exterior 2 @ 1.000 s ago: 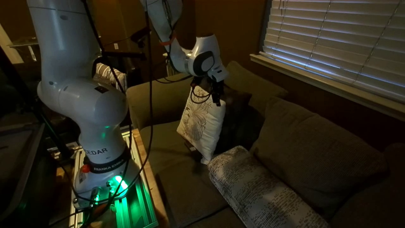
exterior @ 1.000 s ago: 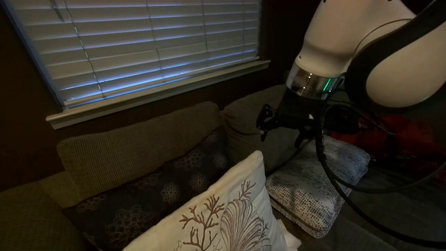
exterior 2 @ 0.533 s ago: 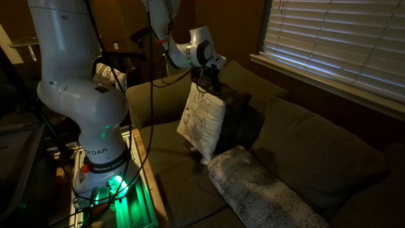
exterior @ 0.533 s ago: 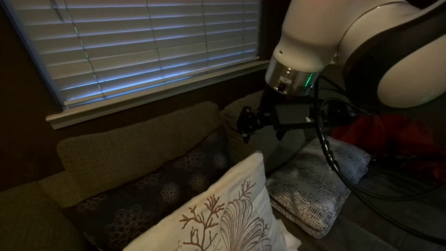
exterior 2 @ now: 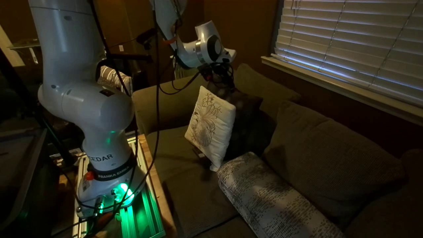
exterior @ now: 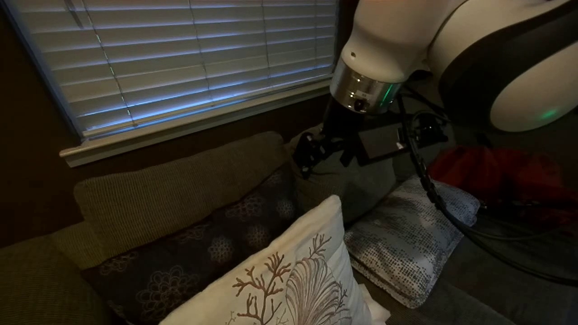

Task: Move the black and white pillows to the left side of the sofa.

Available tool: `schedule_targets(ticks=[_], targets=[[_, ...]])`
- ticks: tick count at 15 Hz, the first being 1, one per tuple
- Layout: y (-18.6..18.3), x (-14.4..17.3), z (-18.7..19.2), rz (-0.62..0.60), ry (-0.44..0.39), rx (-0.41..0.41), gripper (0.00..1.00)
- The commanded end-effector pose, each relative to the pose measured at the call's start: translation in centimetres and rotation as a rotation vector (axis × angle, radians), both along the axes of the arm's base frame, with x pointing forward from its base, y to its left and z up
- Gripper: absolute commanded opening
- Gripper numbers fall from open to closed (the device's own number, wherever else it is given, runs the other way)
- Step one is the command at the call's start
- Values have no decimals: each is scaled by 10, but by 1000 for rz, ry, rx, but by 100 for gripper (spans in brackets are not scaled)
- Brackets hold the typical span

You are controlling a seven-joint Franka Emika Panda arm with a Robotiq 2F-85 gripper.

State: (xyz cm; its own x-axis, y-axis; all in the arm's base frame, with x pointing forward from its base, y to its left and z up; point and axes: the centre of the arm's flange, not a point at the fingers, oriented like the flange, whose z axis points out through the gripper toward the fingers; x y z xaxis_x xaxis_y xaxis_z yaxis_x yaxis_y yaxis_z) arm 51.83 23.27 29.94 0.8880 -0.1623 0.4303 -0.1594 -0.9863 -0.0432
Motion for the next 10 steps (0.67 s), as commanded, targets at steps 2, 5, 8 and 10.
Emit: schedule_targets(ticks=[2, 5, 8, 10], targets=[[13, 2, 10, 76, -33, -23, 100], [20, 0, 14, 93, -43, -48, 100], [18, 0, 11, 92, -33, -31, 100], [19, 0, 11, 97, -36, -33, 100]])
